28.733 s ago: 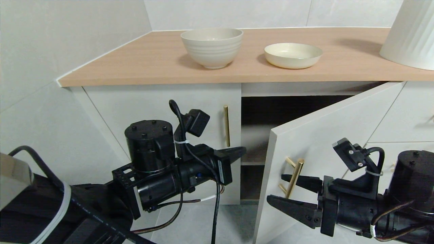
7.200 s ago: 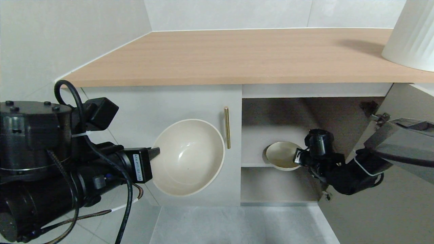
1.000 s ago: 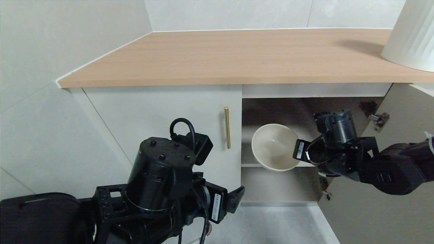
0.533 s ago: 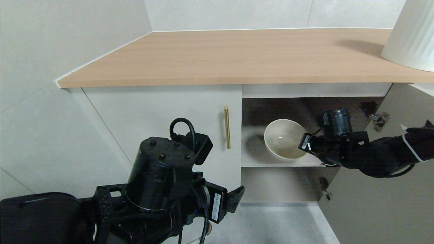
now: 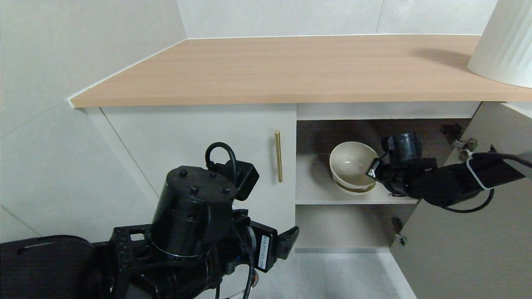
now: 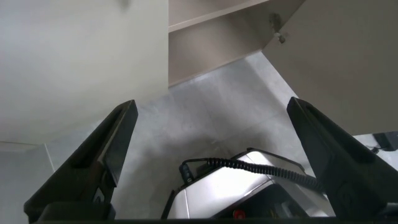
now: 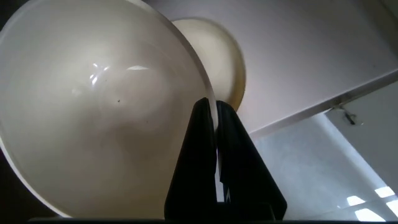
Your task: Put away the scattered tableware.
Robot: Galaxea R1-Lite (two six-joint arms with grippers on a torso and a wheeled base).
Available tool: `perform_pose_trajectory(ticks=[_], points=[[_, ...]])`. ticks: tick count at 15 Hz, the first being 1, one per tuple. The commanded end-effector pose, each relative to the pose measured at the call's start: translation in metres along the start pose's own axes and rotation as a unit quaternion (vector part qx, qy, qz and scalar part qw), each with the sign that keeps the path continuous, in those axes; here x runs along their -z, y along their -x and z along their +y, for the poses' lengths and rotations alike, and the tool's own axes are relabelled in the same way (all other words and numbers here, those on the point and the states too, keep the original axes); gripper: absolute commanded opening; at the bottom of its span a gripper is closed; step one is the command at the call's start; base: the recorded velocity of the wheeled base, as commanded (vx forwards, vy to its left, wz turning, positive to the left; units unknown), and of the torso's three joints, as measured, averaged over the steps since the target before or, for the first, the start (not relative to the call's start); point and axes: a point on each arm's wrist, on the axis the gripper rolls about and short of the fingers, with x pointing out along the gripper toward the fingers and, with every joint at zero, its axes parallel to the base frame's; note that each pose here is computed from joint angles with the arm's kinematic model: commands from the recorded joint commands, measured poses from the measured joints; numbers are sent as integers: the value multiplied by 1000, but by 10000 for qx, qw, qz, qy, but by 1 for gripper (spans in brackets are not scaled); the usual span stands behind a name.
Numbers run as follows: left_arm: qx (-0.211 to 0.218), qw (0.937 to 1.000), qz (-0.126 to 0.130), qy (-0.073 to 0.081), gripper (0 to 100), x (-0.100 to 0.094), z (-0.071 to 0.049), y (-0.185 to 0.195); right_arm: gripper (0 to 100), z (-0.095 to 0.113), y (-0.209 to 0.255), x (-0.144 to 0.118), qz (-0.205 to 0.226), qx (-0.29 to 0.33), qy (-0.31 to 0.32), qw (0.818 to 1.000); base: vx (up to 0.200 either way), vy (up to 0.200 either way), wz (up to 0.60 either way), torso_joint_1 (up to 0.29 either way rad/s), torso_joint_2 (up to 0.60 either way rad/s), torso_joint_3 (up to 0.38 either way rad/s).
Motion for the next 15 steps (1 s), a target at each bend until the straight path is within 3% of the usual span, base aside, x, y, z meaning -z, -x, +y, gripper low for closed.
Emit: perform_pose_trajectory(ticks=[1,7,15], points=[[6,10000,-2,2,100,0,0,0,0,-4,-11,5,38,106,11,9999,0,0,0,0,0,0],[-3,10000,4,3,100,0,0,0,0,-15,-27,3,13,322,-38,9995,0,0,0,0,0,0],[-12,10000,9,1,100,1,0,0,0,-14,-31,5,13,322,-46,9995,0,0,0,0,0,0]])
